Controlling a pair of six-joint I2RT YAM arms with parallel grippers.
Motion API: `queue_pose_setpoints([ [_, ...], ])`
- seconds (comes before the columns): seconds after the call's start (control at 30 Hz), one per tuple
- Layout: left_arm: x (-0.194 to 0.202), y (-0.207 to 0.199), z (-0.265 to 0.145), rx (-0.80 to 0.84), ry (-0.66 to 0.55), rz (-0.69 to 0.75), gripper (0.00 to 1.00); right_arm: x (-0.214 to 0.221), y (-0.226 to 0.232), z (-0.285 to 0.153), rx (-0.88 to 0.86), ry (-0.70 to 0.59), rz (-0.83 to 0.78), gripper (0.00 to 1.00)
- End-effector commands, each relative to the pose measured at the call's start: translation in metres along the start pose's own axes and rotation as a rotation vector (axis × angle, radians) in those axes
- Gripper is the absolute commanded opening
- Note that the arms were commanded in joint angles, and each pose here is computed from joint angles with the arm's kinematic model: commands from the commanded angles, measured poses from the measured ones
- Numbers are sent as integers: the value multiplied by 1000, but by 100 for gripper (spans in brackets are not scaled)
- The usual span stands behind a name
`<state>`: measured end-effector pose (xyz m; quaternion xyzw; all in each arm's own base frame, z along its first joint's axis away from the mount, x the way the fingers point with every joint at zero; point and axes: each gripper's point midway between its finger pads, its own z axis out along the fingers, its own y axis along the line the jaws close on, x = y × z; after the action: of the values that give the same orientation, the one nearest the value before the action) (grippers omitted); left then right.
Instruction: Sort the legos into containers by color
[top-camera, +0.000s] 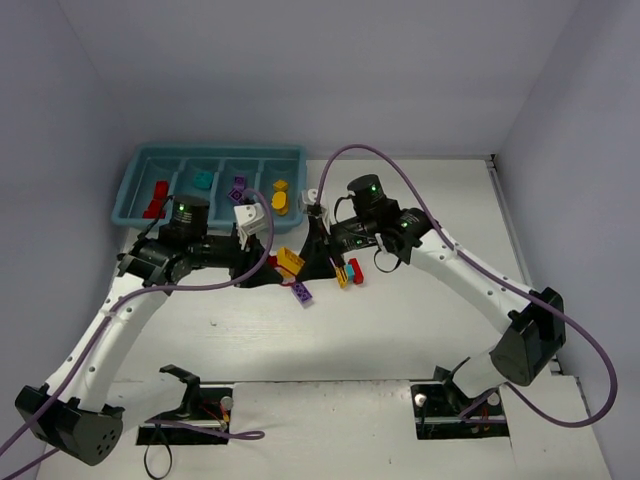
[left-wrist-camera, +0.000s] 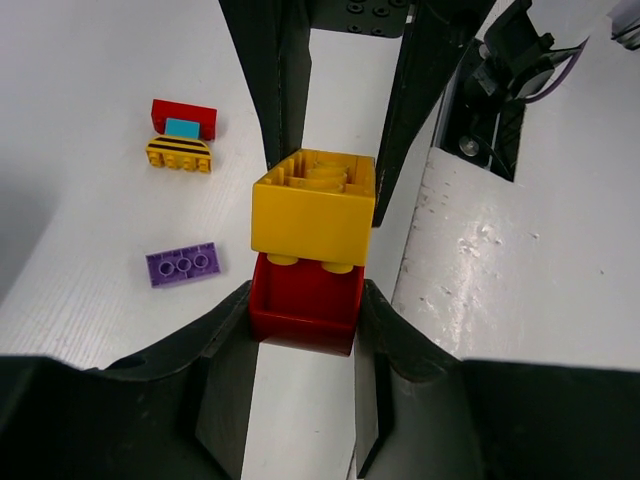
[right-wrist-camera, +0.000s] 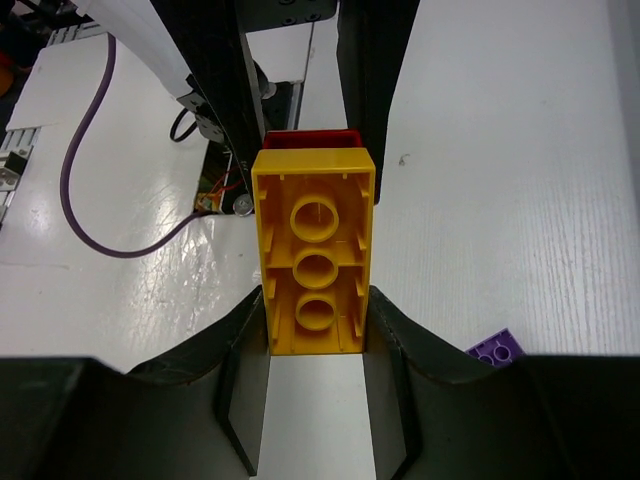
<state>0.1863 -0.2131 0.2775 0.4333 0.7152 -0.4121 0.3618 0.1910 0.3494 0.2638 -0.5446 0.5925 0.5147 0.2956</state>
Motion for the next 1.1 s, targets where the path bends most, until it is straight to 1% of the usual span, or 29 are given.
queue_pose_setpoints([
  [0.0,5,15,0,-68,32,57,0,-36,-5,-26,44,-92,-88,0],
  [0.17,24,30,1,-135,77,37,0,-37,-31,-66,168,-129,-69,0],
  [0.3,24,47,2,-204,69,26,0,-29,-53,-78,300,-116,-43,0],
  [0.33,25,64,-2,-305,74,-11,0,-27,-57,-79,326,-111,-20,0],
  [0.37,22,74,-5,-362,64,-25,0,-26,-61,-81,355,-110,-11,0],
  [0.4,14,91,-10,-441,32,-22,0,-20,-70,-84,412,-97,9,0],
  [0.43,13,118,-25,-623,23,-80,0,-17,-74,-85,435,-95,24,0],
  [0.5,2,155,-49,-836,-25,-131,0,-10,-81,-87,483,-88,44,0],
  [0.53,3,178,-73,-1014,-30,-176,0,-9,-83,-89,498,-88,50,0],
  [0.57,8,196,-80,-1082,-11,-220,0,-7,-83,-88,503,-87,60,0],
  [0.6,-2,212,-105,-1173,-56,-265,0,-4,-84,-88,507,-84,69,0],
  [0.63,-2,224,-117,-1225,-64,-300,0,-3,-86,-88,512,-84,77,0],
  [0.67,7,245,-127,-1294,-44,-348,0,-1,-87,-88,519,-85,89,0],
  [0.7,1,259,-152,-1361,-89,-389,0,0,-87,-87,521,-84,93,0],
  [0.73,2,270,-162,-1400,-99,-412,0,1,-88,-87,523,-85,98,0],
  [0.77,12,288,-169,-1443,-86,-446,0,0,-89,-87,525,-90,100,0],
  [0.8,10,301,-197,-1505,-126,-477,0,1,-90,-87,533,-91,105,0],
  [0.83,12,310,-207,-1537,-133,-495,0,2,-91,-87,536,-90,110,0],
  [0.87,23,327,-211,-1556,-110,-526,0,4,-91,-87,540,-88,114,0],
  [0.9,25,336,-219,-1574,-113,-543,0,4,-92,-87,543,-90,118,0],
  [0.93,20,345,-239,-1613,-144,-552,0,5,-92,-87,544,-89,120,0],
  [0.97,34,361,-239,-1618,-117,-581,0,7,-94,-86,545,-87,127,0],
  [1.03,43,377,-258,-1654,-122,-607,0,8,-95,-86,546,-89,135,0],
  [1.07,45,392,-260,-1650,-121,-610,1,10,-96,-85,547,-87,144,0],
])
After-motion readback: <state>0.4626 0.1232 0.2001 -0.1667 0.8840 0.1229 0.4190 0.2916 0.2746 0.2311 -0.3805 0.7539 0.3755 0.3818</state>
